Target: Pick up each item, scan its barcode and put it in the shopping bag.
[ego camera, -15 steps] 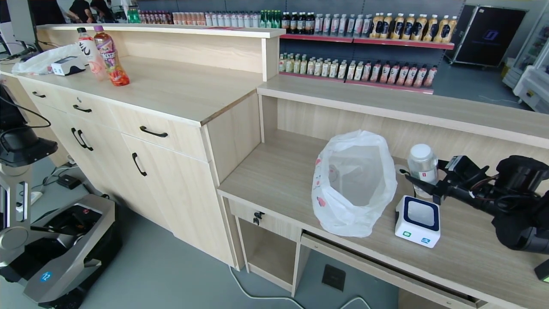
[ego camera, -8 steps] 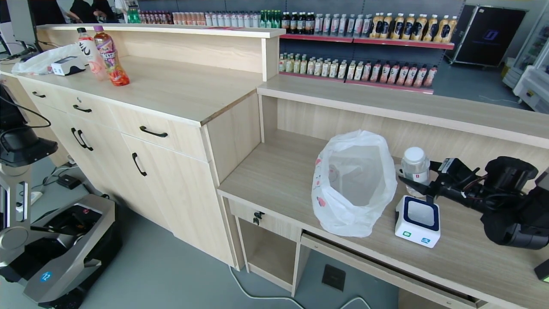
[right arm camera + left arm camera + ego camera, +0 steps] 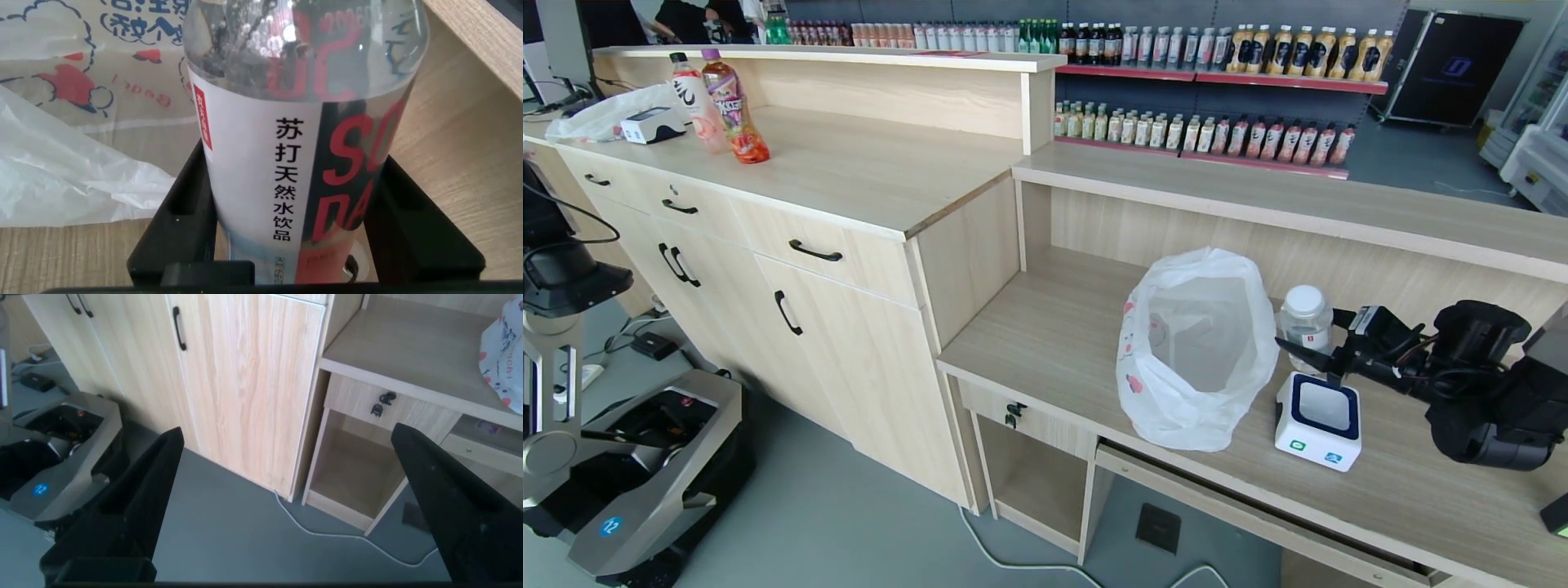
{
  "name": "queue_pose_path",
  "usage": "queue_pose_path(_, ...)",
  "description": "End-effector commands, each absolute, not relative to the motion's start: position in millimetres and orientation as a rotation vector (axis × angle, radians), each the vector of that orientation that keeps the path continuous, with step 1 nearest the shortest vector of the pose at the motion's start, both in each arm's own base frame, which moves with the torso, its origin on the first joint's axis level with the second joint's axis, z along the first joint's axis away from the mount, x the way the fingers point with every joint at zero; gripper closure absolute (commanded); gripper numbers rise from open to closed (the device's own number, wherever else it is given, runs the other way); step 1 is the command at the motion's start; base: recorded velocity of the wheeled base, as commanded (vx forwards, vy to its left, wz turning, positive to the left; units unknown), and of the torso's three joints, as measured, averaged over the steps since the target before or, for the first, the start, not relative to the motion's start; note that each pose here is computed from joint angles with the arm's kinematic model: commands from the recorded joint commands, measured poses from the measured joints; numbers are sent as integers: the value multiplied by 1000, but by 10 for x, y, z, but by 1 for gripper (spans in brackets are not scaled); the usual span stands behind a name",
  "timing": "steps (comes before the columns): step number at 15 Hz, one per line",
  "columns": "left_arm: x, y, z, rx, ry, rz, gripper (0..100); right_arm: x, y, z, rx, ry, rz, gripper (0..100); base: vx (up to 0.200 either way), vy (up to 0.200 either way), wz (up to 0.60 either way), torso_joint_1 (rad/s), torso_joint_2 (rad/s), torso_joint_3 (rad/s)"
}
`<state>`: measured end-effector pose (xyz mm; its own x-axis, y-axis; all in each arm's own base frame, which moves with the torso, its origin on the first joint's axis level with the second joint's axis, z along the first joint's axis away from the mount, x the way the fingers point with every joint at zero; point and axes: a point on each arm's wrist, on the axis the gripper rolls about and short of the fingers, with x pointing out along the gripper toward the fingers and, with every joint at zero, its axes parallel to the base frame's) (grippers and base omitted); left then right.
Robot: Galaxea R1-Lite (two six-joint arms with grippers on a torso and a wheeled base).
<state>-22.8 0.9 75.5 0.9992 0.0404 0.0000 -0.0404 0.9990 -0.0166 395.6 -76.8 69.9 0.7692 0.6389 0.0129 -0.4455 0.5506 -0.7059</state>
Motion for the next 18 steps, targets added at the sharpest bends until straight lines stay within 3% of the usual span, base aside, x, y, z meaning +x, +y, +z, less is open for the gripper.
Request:
queue_pose_path(1,-228,9,755,-17,0,41,0,3964,-788,694,-765,-289,647,100,0,0,0,0,0,0)
queue_pose_path(18,-228,9,755,-17,0,41,0,3991,-989,643,-805,-329,687,100,0,0,0,0,0,0)
